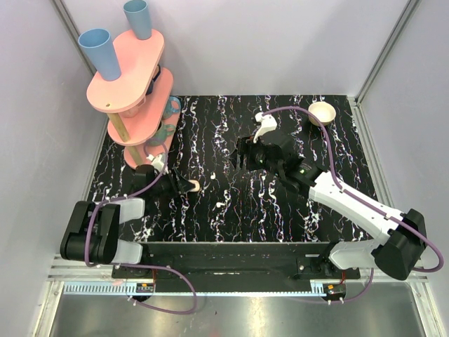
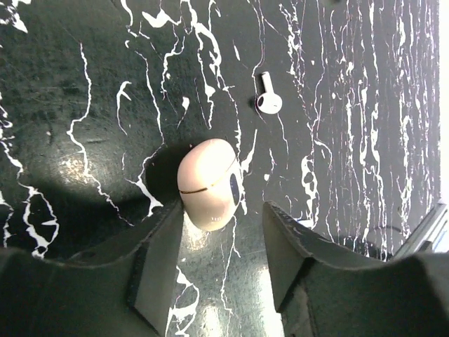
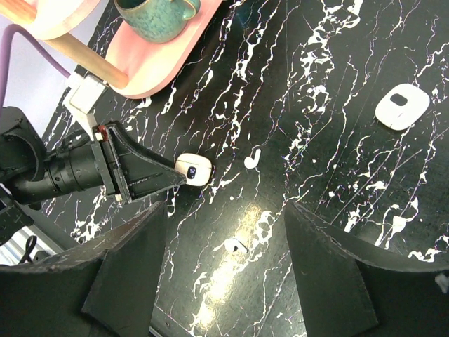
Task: Insert the wireless bluetooth earbuds into the charging case
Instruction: Place the charging case with the earbuds at the center of the board, then pick up the charging case from the center of the board.
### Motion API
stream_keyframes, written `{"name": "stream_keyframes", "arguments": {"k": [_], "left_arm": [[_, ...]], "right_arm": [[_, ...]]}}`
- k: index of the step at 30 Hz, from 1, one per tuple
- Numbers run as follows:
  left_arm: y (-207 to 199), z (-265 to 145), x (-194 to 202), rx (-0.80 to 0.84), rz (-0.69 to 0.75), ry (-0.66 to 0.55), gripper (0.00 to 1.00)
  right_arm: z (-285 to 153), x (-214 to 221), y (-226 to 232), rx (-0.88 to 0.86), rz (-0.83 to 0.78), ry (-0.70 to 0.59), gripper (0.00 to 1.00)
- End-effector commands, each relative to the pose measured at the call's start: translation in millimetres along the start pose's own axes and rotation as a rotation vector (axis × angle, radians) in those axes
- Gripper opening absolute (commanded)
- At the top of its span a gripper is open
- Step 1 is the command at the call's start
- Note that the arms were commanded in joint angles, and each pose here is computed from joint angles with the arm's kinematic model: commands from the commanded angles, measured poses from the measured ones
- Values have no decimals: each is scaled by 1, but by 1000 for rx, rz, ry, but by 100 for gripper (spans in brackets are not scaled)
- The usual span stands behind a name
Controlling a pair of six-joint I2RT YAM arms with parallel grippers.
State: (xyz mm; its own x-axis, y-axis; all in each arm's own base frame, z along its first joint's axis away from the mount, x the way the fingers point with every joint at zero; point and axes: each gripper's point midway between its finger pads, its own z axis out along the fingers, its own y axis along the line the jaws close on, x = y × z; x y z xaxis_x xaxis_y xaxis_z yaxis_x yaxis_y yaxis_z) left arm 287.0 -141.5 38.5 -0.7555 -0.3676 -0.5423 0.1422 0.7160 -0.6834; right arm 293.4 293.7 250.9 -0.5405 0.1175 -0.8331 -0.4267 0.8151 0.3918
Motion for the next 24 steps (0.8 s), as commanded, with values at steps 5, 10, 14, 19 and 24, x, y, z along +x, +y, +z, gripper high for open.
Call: {"name": "stream_keyframes", "arguments": {"k": [5, 10, 14, 19, 24], "left_arm": [[2, -11, -30, -86, 76, -93, 56], [-9, -33, -50, -134, 128, -171, 58], [-39, -57, -70, -82, 160, -263, 60], [-91, -91, -100, 14, 283, -332, 68], [-143, -119, -109, 111, 452, -287, 74]], "right_arm": [[1, -6, -2, 4, 12, -24, 75], [5, -15, -51, 197, 78, -54, 83], [24, -9, -105, 313, 197, -6, 82], [69, 11, -144, 394, 191, 97, 84], [107, 19, -178, 490, 292, 120, 85]]}}
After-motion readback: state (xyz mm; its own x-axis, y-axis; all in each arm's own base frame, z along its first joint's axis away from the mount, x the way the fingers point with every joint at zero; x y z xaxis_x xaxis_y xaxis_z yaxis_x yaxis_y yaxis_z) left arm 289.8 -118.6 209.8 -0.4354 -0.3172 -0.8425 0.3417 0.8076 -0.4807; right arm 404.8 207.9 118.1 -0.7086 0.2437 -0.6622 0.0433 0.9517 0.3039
